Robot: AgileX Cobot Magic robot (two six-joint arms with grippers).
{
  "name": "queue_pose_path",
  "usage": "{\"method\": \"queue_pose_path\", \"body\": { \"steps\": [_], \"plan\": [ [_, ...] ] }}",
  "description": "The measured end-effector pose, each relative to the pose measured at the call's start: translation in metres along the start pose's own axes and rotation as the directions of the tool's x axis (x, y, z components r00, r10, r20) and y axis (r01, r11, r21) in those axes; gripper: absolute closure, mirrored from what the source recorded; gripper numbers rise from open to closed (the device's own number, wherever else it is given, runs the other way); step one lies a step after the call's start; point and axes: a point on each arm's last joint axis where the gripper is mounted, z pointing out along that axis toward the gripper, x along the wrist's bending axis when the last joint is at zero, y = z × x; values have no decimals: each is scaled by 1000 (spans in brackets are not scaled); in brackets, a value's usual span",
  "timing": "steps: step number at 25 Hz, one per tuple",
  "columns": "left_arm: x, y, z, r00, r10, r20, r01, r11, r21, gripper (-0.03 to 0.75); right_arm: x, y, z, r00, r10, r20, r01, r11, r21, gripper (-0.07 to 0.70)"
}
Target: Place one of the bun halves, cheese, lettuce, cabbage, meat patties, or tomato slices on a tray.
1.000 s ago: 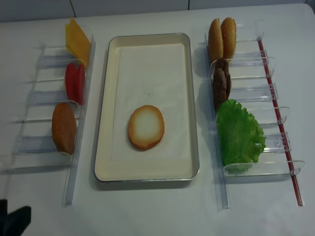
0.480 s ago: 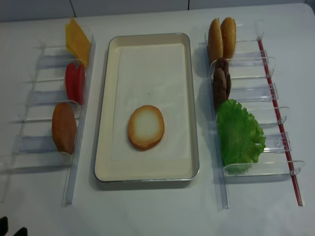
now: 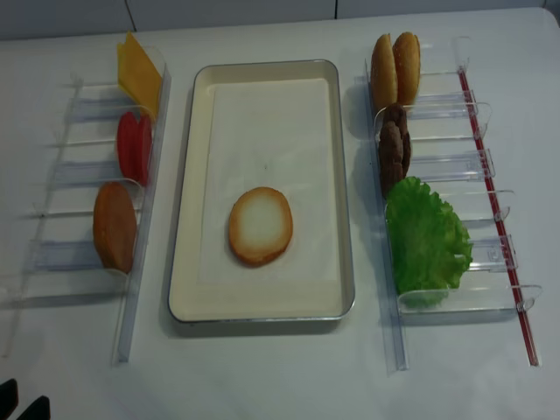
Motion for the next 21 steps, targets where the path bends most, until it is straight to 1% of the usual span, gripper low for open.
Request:
{"method": "queue_pose_path", "body": {
  "steps": [2,4,8,9,11,21],
  "plan": [
    [0,0,0,1000,-16,-21,16,1000,0,438,0,0,0,1000,0,0,0,1000,0,232],
    [-1,0,0,996,-52,-72,53,999,-2,440,0,0,0,1000,0,0,0,1000,0,232],
    [-3,0,0,979,-117,-168,117,993,-9,440,0,0,0,1000,0,0,0,1000,0,232],
    [-3,0,0,975,-127,-183,127,992,-11,440,0,0,0,1000,0,0,0,1000,0,232],
    [-3,0,0,972,-135,-192,135,991,-13,440,0,0,0,1000,0,0,0,1000,0,232],
    [-3,0,0,972,-135,-192,135,991,-13,440,0,0,0,1000,0,0,0,1000,0,232]
  ]
}}
